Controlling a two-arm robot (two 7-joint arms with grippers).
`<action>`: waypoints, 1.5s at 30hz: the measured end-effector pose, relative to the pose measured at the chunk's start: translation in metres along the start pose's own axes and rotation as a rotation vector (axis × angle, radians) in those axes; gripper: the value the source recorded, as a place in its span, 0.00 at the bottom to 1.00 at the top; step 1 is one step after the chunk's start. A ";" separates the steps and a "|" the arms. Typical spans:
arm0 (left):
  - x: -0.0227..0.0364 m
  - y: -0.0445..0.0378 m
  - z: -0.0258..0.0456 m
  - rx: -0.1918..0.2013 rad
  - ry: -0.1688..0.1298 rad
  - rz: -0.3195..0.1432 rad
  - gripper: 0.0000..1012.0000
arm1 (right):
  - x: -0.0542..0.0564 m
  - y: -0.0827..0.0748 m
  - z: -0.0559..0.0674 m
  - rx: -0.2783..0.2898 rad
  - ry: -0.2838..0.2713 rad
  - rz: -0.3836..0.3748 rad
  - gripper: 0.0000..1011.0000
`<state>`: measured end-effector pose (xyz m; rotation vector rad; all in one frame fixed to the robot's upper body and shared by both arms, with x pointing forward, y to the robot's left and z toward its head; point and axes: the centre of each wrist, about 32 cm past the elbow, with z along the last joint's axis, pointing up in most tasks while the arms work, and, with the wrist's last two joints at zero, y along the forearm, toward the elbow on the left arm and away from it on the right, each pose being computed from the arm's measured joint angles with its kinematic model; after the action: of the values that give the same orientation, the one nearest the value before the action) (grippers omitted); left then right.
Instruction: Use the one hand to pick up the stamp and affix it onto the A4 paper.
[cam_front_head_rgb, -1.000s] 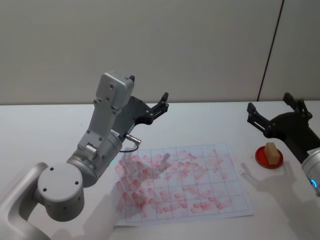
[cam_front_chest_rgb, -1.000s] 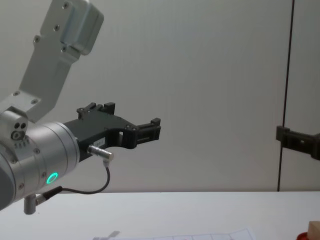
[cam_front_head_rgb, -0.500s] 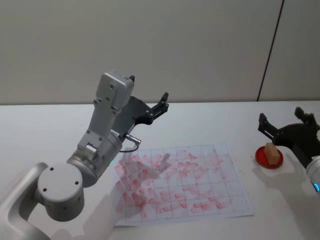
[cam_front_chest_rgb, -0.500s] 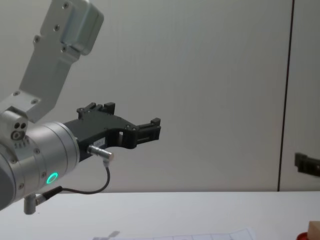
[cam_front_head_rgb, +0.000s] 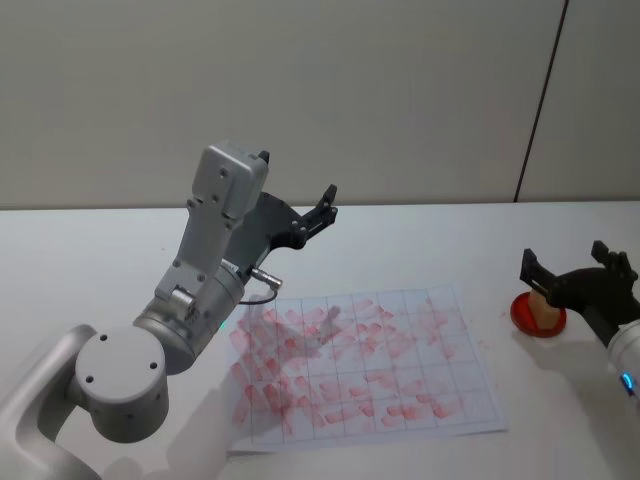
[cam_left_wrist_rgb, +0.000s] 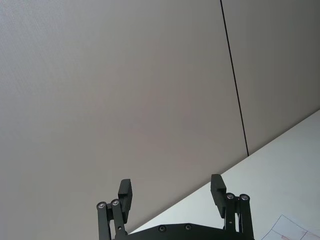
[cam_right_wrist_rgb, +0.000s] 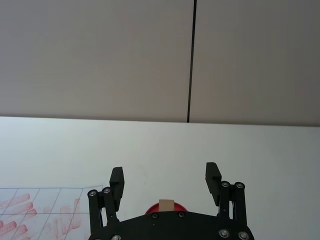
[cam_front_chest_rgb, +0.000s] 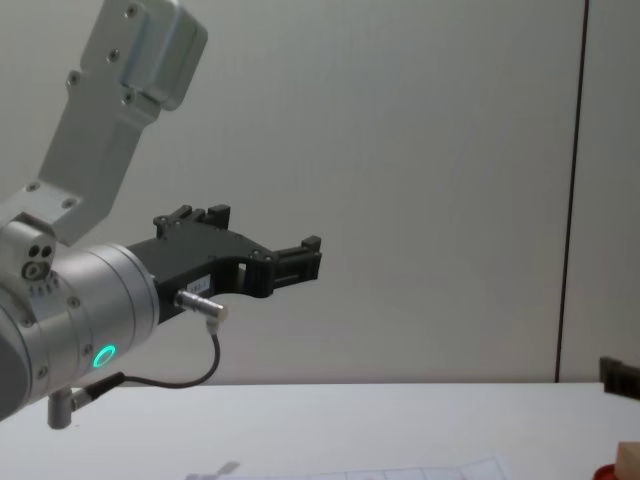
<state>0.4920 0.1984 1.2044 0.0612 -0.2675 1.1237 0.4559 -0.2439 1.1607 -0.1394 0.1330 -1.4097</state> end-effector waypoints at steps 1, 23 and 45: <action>0.0000 0.0000 0.0000 0.000 0.000 0.000 0.99 | 0.000 0.000 -0.001 -0.004 0.002 -0.001 0.99; 0.0000 0.0000 0.0000 0.000 0.000 0.000 0.99 | -0.003 0.009 -0.021 -0.124 0.028 -0.015 0.99; 0.0000 0.0000 0.0000 0.000 0.000 0.000 0.99 | -0.011 0.015 -0.032 -0.168 0.011 -0.043 0.47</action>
<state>0.4920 0.1984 1.2044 0.0612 -0.2676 1.1237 0.4627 -0.2315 1.1265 -0.2747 0.2587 -1.4413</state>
